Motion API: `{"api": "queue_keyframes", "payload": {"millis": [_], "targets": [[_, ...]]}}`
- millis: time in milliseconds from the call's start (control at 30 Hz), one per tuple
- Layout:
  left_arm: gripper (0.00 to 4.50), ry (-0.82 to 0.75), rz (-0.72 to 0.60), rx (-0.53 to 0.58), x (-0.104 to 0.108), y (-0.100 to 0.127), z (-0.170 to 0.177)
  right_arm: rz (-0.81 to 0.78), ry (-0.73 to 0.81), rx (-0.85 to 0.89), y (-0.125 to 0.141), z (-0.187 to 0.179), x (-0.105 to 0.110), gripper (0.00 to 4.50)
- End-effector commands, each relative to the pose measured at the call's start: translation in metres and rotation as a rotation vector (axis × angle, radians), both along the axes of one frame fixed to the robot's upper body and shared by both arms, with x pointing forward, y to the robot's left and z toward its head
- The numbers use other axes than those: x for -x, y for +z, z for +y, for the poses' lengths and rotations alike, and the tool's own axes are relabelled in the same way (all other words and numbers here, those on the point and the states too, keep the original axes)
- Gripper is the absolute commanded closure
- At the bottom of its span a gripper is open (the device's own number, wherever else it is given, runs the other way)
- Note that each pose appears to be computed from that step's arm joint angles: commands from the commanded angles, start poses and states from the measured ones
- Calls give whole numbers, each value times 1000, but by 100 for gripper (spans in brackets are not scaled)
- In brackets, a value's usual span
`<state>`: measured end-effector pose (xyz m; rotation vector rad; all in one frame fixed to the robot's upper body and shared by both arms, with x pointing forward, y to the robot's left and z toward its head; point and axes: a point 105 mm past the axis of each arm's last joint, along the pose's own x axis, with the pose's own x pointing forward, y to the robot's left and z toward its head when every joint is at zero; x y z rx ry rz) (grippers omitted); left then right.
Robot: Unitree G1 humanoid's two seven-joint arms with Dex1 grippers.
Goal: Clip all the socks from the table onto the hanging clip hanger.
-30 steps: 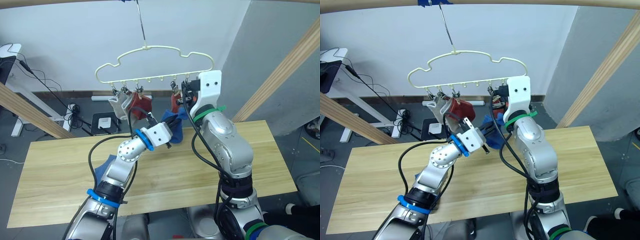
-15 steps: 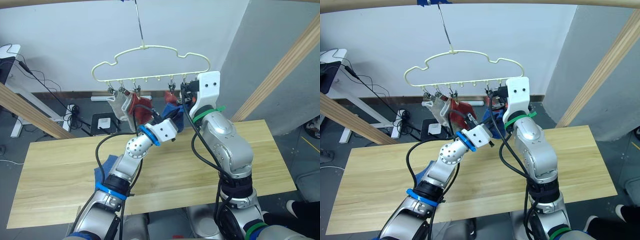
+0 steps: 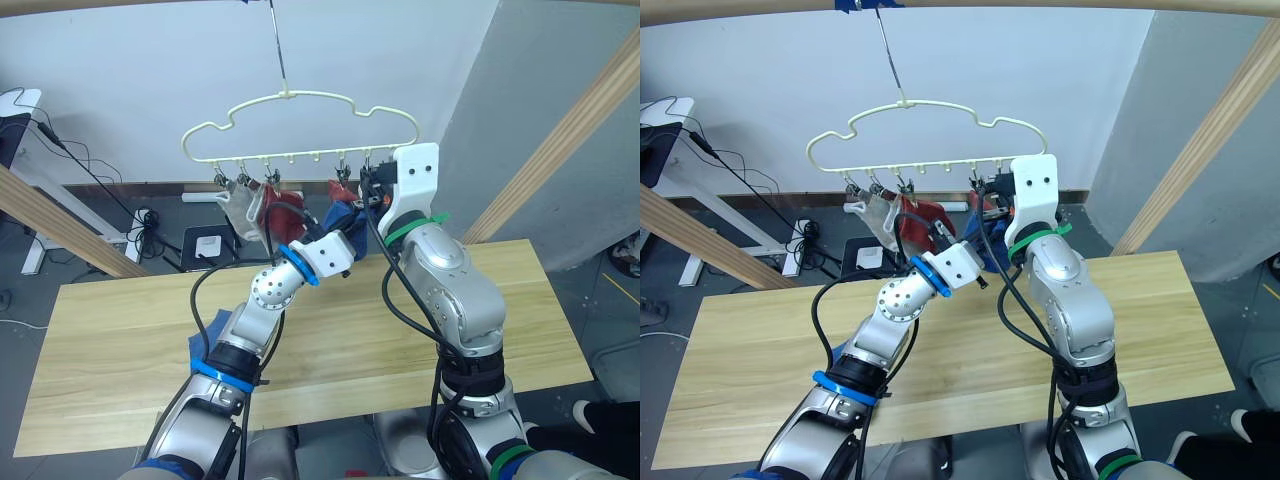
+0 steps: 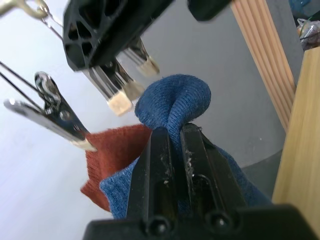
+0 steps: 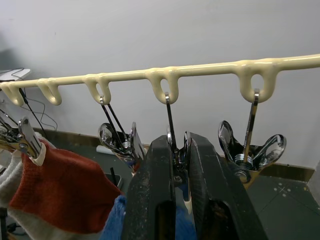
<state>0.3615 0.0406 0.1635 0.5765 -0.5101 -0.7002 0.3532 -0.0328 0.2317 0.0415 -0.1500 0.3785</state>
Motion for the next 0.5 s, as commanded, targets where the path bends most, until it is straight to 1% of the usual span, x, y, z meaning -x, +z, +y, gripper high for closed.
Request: {"api": "queue_keyframes", "payload": {"millis": [33,300,367,400,500], "targets": [[450,-1,-51,57,1,20,0,-55,36,-18,14,5,9,443],[450,11,-61,70,-1,22,3,-56,41,-12,13,6,9,443],[450,16,-61,73,-1,22,3,-54,44,-24,14,6,10,369],[450,18,-60,74,-1,22,4,-54,45,-28,14,6,10,344],[450,24,-61,73,-2,22,4,-56,46,-24,15,6,10,232]]}}
